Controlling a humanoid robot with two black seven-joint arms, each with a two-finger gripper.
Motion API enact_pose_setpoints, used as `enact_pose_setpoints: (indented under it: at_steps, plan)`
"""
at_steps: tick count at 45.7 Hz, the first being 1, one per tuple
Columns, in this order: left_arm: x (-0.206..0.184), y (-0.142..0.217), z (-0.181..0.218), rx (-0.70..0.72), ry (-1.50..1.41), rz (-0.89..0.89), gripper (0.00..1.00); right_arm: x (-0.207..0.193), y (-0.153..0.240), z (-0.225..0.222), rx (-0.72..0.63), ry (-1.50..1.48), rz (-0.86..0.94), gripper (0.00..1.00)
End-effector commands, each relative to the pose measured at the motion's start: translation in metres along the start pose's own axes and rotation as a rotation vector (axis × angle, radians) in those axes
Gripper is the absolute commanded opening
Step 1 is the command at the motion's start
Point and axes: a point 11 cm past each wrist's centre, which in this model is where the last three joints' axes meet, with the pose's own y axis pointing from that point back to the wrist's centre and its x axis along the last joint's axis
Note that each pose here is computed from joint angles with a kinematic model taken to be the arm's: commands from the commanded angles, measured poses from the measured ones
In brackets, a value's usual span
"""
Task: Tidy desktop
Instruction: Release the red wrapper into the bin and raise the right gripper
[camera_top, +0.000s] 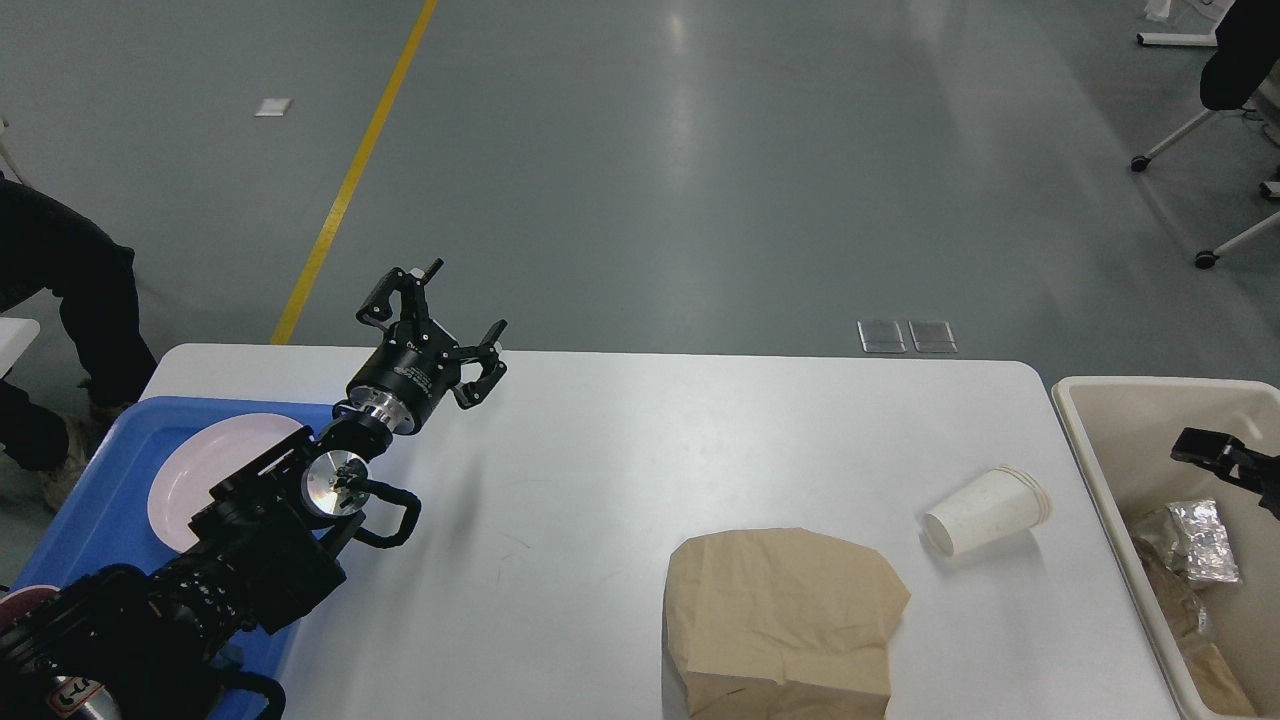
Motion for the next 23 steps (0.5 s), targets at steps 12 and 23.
enact_pose_setpoints:
  at_steps: [12,23]
  plan:
    - [0.0,0.0,0.0,0.001,0.0,0.0,0.97,0.074,0.041,-0.047,0.052,0.006,-0.021,1.0]
    - [0.0,0.0,0.0,0.0,0.0,0.0,0.97,0.069,0.072,-0.088,0.088,-0.033,-0.332,1.0]
